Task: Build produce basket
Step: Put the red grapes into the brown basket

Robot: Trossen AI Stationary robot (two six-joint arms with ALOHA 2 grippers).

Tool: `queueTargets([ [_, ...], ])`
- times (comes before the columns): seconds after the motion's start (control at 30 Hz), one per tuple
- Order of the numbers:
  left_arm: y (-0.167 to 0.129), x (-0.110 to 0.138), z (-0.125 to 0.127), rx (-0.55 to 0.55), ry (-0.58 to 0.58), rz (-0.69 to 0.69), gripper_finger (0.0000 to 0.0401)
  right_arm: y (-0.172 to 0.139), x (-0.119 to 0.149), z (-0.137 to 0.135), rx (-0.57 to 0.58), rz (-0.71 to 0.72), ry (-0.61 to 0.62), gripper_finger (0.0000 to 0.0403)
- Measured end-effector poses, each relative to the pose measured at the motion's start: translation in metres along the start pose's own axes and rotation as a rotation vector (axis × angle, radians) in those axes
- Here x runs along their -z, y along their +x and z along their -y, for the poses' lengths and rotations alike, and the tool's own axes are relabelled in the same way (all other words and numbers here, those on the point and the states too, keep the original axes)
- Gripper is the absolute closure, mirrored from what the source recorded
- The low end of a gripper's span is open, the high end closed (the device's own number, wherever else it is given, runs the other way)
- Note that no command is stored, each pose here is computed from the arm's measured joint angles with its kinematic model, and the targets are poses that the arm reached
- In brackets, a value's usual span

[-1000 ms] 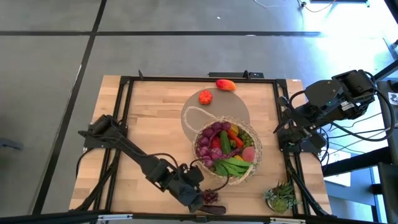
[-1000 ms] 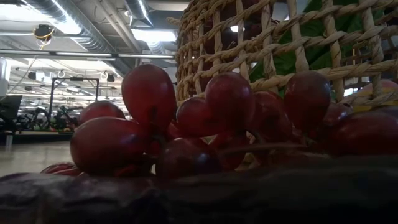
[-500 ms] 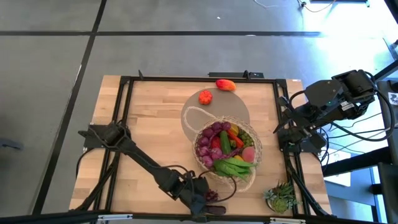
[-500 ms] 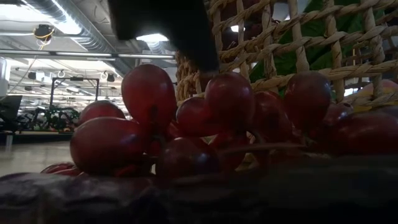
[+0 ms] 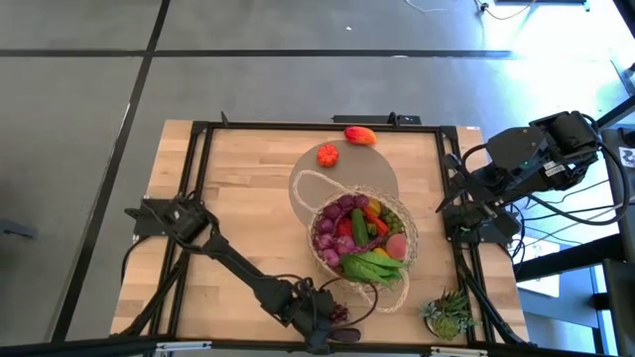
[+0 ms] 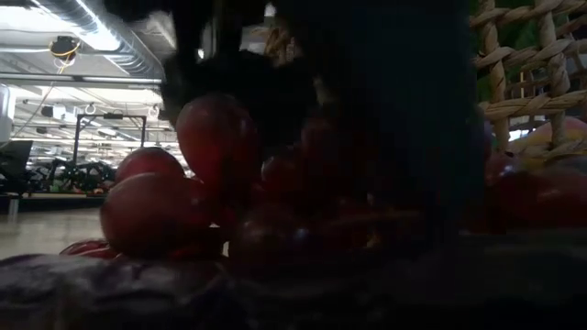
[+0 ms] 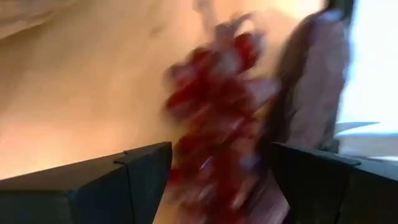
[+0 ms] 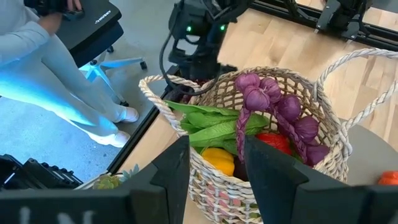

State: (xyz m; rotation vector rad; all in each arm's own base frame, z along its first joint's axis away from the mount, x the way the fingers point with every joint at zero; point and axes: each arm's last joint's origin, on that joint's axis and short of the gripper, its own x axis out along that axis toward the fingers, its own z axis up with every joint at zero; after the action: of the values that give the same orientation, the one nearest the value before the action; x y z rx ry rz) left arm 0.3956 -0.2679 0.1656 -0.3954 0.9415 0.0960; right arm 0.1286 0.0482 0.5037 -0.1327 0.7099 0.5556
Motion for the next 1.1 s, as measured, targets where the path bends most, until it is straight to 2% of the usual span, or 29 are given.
queueTargets([
  [0.17,0.015,0.010,-0.003,-0.028,0.015,-0.023,0.0146,0.000,0.000,0.000,0.000,0.001,0.000,0.0256],
  [0.67,0.014,0.015,-0.011,-0.104,-0.002,-0.078,0.0152,0.000,0.000,0.000,0.000,0.001,0.000,0.0256],
  [0.8,0.014,0.014,-0.012,-0.111,-0.022,-0.077,0.0184,0.000,0.000,0.000,0.000,0.001,-0.001,0.0256],
  [0.97,0.015,0.011,-0.014,-0.110,-0.169,-0.085,0.0237,0.000,0.000,0.000,0.000,0.001,0.000,0.0256],
  [1.1,0.015,0.010,-0.017,-0.121,-0.182,-0.095,0.0272,0.000,0.000,0.000,0.000,0.001,0.000,0.0256],
])
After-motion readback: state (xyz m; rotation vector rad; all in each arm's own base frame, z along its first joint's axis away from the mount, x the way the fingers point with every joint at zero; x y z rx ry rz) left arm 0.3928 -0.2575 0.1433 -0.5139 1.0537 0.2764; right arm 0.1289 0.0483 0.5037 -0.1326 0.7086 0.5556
